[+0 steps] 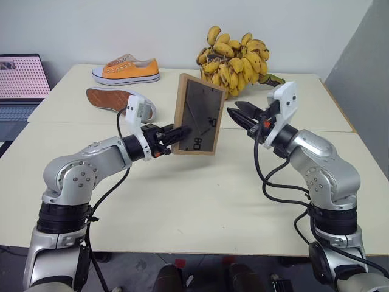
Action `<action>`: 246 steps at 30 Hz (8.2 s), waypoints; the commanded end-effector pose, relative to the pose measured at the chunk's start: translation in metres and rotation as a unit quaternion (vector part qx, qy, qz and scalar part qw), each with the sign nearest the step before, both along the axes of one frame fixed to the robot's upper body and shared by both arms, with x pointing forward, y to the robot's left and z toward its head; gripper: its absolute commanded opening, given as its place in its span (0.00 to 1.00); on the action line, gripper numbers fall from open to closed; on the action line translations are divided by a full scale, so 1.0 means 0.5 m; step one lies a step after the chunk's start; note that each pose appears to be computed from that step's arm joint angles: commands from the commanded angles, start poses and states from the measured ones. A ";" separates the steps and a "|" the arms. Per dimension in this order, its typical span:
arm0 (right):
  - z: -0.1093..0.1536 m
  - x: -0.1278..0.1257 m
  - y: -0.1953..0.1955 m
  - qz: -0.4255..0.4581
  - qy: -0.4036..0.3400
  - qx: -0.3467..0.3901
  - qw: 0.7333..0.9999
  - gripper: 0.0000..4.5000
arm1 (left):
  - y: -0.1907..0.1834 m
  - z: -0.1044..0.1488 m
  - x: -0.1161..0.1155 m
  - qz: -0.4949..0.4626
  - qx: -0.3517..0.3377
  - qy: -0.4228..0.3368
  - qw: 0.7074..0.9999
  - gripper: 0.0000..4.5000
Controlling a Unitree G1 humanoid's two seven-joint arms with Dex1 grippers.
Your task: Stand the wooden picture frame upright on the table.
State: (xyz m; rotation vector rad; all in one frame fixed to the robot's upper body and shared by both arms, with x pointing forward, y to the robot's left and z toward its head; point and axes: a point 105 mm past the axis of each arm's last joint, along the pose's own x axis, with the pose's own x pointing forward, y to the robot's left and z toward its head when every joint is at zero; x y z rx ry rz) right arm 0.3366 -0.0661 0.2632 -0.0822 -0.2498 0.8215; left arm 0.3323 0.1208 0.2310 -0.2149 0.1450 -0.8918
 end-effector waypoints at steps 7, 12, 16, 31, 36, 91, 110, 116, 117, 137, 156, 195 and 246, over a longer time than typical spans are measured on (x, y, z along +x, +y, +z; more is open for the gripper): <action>0.026 -0.002 0.029 0.039 -0.014 0.006 0.999 0.40 | -0.039 0.055 -0.033 -0.069 -0.007 -0.046 0.997 0.29; 0.037 -0.004 0.034 0.042 -0.029 -0.004 0.999 0.63 | -0.042 0.049 -0.031 -0.075 -0.005 -0.043 0.996 0.29; 0.045 -0.011 0.049 0.052 -0.033 0.000 0.998 0.63 | -0.045 0.040 -0.018 -0.074 -0.005 -0.041 0.996 0.29; 0.045 -0.030 0.050 0.033 -0.029 0.019 0.999 0.63 | -0.026 0.029 0.067 -0.040 -0.001 -0.035 0.999 0.29; 0.036 -0.022 0.036 0.015 -0.029 0.010 0.999 0.63 | -0.024 0.050 0.073 -0.041 -0.006 -0.044 0.998 0.29; -0.113 0.029 -0.061 -0.087 -0.625 -0.381 0.676 0.99 | 0.002 -0.016 -0.063 -0.105 -0.072 0.237 0.963 0.29; -0.095 0.032 -0.010 -0.071 -0.666 -0.333 0.664 0.95 | -0.016 -0.006 -0.082 -0.099 -0.087 0.256 0.958 0.29; -0.092 0.029 -0.011 -0.061 -0.674 -0.329 0.659 0.66 | -0.014 -0.005 -0.078 -0.098 -0.089 0.259 0.957 0.29; -0.091 0.028 -0.011 -0.060 -0.676 -0.327 0.658 0.62 | -0.014 -0.006 -0.079 -0.100 -0.088 0.259 0.957 0.29; -0.097 0.023 -0.004 -0.053 -0.678 -0.325 0.657 0.30 | -0.015 -0.001 -0.088 -0.114 -0.077 0.253 0.958 0.29; -0.107 0.034 -0.005 -0.036 -0.660 -0.335 0.672 0.30 | 0.047 0.085 -0.095 -0.033 0.018 -0.014 0.999 0.62; -0.328 0.040 0.115 0.194 0.174 -0.014 0.965 0.30 | 0.151 -0.023 -0.237 0.125 0.112 -0.047 0.985 0.62; -0.097 -0.061 -0.092 0.084 0.076 -0.141 0.984 0.68 | 0.118 -0.015 -0.169 0.070 0.095 -0.085 0.989 0.63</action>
